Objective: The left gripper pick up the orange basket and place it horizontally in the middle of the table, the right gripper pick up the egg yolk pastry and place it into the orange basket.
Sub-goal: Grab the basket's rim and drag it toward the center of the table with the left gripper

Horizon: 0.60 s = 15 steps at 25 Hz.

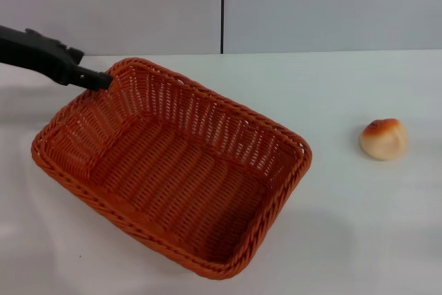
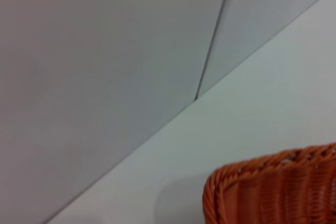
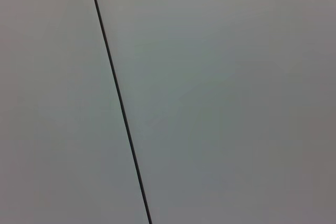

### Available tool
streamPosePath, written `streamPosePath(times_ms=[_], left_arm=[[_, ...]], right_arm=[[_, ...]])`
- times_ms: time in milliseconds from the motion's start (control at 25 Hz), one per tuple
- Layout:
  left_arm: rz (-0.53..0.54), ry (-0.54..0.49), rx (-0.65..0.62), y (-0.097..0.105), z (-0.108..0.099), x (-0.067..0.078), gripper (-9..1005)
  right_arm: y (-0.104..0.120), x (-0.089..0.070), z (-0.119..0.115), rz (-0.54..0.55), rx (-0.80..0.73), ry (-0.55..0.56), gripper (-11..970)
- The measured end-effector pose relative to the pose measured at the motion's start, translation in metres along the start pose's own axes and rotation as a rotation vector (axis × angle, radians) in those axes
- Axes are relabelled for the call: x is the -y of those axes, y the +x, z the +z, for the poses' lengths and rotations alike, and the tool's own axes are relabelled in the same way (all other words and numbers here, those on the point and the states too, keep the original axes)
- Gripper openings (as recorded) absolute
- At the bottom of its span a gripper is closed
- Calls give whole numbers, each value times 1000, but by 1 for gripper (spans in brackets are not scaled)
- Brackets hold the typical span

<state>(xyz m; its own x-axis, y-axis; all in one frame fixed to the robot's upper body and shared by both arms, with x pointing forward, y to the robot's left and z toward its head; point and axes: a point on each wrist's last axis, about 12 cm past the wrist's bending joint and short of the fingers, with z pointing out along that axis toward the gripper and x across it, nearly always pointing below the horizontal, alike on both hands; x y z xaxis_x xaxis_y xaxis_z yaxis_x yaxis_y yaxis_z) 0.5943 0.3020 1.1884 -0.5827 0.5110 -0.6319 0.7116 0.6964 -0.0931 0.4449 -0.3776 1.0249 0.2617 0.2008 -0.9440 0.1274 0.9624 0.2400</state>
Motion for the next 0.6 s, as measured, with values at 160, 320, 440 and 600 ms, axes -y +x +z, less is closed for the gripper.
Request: streamPosePath(times_ms=[160,320,440,600], left_arm=[[17,13,-14,-4,17,3,799],[15,16,-22,-3,30,3,798],[19,14,-18,-5,36,3,798],[22,5,-6,-7,37,3,798]], right_arm=[[1,0,0,0,-5,0,666],[2,0,-1,2,-14,4,665],[3,0,-2,5,-24,8,665],[4,-1,-4,6,-30,5,665]])
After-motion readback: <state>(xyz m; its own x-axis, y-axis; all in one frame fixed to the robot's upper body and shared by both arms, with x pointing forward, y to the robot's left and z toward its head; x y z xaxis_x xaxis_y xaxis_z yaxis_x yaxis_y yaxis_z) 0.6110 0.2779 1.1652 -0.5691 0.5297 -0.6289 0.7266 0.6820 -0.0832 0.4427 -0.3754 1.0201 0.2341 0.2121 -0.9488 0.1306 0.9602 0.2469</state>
